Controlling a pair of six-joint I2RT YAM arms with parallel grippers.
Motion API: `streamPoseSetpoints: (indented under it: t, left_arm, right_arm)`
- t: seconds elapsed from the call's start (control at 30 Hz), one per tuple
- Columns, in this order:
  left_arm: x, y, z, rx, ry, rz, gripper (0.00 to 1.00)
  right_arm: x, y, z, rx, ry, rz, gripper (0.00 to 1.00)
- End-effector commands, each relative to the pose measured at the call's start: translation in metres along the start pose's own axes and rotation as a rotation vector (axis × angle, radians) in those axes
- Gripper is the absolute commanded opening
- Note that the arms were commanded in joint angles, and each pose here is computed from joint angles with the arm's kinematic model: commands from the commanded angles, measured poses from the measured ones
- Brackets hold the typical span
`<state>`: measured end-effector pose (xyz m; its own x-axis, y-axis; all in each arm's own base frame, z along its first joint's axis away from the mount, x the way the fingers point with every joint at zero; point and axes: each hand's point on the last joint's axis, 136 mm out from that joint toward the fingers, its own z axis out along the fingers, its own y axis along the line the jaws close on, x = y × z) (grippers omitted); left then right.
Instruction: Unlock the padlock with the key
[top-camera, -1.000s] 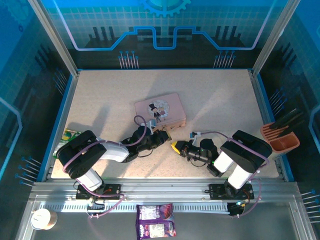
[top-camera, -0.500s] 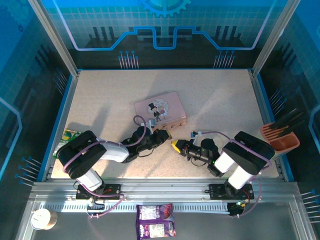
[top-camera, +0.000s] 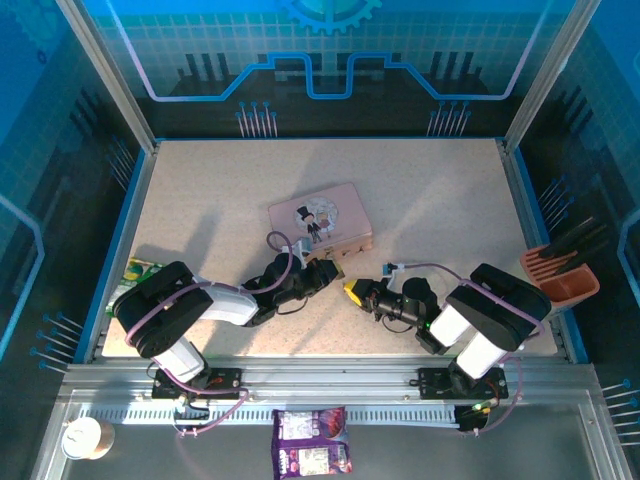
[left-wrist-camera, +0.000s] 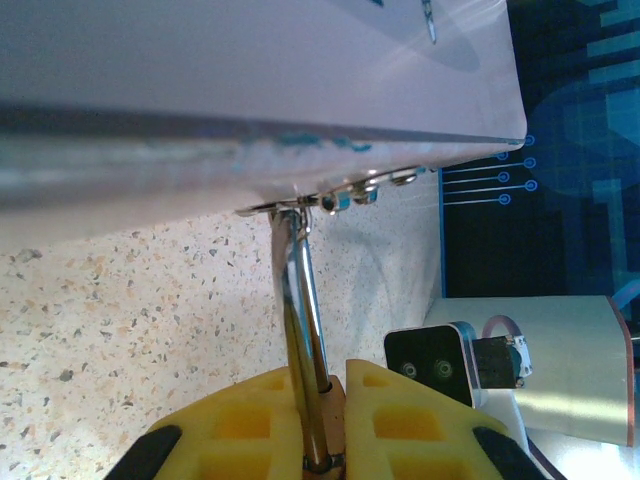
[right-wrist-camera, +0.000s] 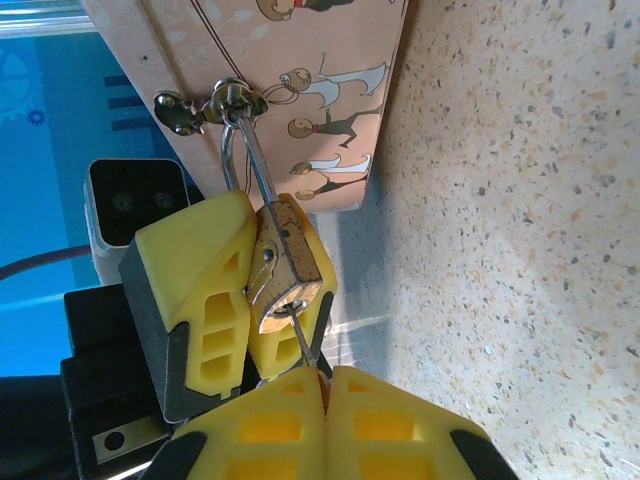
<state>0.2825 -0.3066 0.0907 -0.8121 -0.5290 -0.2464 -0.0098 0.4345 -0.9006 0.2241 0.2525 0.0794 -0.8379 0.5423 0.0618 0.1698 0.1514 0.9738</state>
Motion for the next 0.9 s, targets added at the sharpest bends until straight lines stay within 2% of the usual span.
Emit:
streamPoseSetpoints:
  t: [0.0,0.87]
  left_arm:
    - [0.002,-0.068,-0.015,0.245,0.004,0.014,0.0]
    - [0.013,-0.078,-0.008,0.255,0.021,0.017,0.0]
  right_arm:
    - [-0.014,0.011,-0.004,-0.042,-0.076,0.001,0.0]
    - [-0.013,0.027,0.008,-0.083,-0.072,-0.004,0.0]
